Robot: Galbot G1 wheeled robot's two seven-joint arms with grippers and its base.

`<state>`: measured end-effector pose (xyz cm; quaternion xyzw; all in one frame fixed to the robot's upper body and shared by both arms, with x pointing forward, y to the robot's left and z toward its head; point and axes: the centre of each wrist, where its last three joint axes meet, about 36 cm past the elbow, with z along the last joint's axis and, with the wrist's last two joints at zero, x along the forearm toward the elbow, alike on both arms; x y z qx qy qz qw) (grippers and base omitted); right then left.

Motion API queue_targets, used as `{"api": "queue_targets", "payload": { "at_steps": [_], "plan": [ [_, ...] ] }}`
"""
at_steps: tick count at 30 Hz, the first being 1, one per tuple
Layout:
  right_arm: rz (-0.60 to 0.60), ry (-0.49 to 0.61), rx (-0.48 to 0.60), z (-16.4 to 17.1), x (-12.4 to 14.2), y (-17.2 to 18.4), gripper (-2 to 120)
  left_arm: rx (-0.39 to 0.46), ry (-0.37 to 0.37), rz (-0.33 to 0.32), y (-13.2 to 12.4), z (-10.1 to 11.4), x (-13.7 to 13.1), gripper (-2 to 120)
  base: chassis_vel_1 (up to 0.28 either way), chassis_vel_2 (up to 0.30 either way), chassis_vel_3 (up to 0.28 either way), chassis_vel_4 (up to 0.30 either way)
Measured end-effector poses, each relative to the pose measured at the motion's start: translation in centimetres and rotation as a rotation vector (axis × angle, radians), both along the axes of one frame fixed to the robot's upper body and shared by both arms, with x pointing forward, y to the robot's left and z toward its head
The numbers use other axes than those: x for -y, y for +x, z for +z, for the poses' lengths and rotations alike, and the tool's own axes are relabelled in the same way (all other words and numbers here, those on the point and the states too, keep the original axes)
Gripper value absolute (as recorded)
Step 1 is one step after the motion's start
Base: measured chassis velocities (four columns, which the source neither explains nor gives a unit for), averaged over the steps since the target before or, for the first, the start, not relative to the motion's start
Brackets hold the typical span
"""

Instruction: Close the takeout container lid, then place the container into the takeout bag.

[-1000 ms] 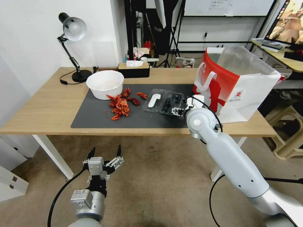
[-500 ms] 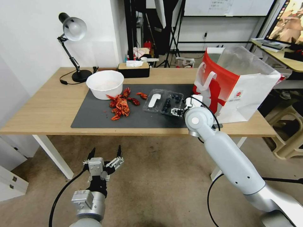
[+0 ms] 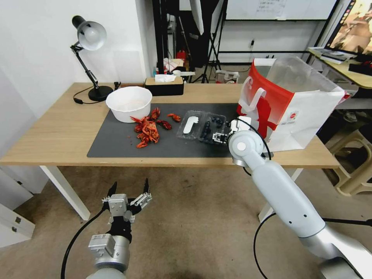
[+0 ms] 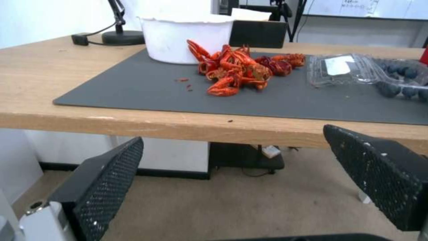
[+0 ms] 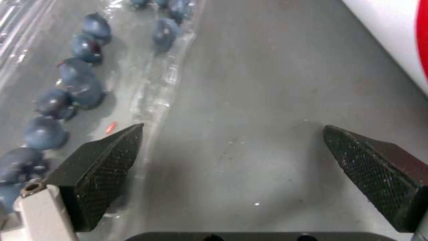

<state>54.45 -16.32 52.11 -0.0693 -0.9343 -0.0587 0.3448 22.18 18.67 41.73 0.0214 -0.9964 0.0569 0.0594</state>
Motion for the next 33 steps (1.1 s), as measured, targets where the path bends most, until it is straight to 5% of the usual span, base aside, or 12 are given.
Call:
{"api": "queue_targets", "payload": {
  "at_steps": [33],
  "plan": [
    [-0.007, -0.052, 0.036, 0.0, 1.2, 0.4, 100, -0.001, 0.003, 0.002, 0.0, -0.6, 0.1, 100, 0.0, 0.0, 0.0, 0.0]
  ]
}}
